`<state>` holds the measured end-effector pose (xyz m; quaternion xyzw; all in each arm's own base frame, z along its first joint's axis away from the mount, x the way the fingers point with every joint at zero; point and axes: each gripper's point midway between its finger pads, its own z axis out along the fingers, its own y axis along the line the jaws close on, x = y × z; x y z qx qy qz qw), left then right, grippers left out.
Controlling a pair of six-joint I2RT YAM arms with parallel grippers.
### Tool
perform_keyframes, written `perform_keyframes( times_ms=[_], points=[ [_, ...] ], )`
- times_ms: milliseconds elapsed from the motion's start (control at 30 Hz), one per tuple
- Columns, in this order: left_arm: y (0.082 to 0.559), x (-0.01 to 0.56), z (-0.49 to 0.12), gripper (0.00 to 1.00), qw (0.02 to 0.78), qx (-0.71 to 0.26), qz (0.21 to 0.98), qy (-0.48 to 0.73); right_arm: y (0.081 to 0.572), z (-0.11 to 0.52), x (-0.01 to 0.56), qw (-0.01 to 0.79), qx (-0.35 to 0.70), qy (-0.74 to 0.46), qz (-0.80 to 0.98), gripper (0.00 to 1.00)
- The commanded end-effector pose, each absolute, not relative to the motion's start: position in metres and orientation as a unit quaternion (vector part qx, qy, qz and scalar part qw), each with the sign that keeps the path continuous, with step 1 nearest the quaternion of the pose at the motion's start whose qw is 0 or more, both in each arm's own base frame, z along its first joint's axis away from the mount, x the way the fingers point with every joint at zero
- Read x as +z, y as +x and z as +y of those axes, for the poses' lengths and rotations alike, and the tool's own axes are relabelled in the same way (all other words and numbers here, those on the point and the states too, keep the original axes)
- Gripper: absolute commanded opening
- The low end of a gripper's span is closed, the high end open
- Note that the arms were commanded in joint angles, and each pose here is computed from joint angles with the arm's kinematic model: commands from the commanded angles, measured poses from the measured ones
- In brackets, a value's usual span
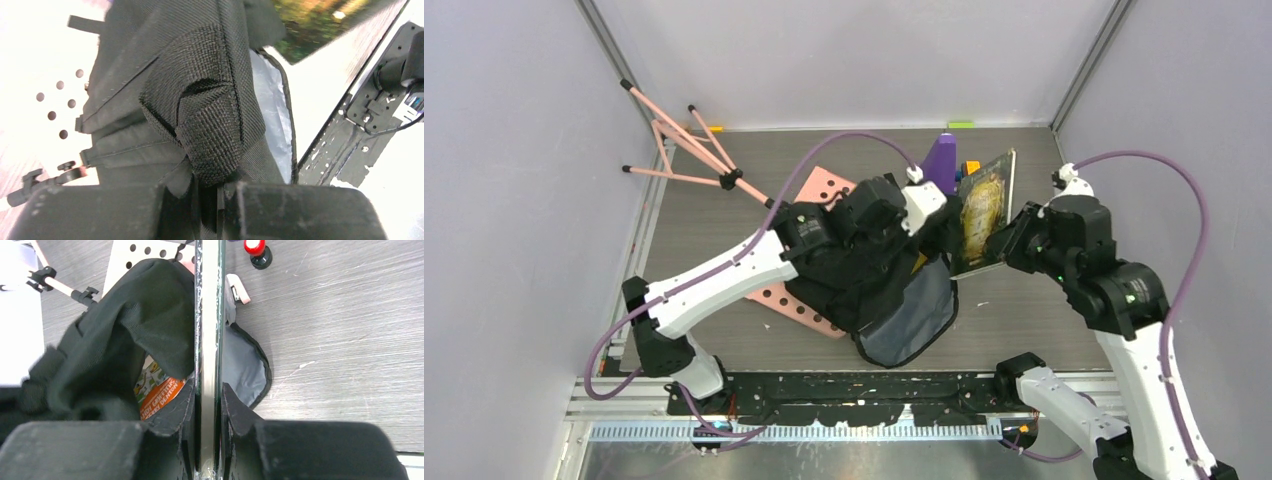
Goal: Pack the student bag
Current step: Place the book in the student bag.
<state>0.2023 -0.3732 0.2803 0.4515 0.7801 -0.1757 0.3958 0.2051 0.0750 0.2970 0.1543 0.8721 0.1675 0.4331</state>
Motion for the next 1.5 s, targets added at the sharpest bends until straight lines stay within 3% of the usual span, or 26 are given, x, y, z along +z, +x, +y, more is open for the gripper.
perform_keyframes(
  times_ms=[0,100,333,733,967,1200,1467],
  points=[
    [0.218,0.379,-0.377,0.0,0.482,-0.258,0.724,0.421,0.177,0.067,0.349,0.48,0.185,0.12,0.849,0.01],
    [0.239,0.391,-0.36,0.0,0.481,-0.266,0.735,0.398,0.154,0.077,0.372,0.497,0.24,0.099,0.828,0.01],
    [0.283,0.388,-0.326,0.0,0.472,-0.256,0.765,0.356,0.116,0.135,0.391,0.443,0.395,-0.026,0.804,0.01],
    [0.344,0.379,-0.279,0.0,0.485,-0.229,0.801,0.266,0.093,0.162,0.37,0.343,0.463,-0.065,0.815,0.01],
    [0.325,0.385,-0.288,0.0,0.485,-0.284,0.773,0.294,0.126,0.162,0.327,0.298,0.441,0.049,0.846,0.01],
    [0.308,0.383,-0.289,0.0,0.487,-0.312,0.756,0.306,0.184,0.156,0.307,0.323,0.43,0.209,0.817,0.01],
    [0.295,0.382,-0.289,0.0,0.483,-0.333,0.749,0.308,0.227,0.154,0.29,0.338,0.441,0.305,0.773,0.01]
  ],
)
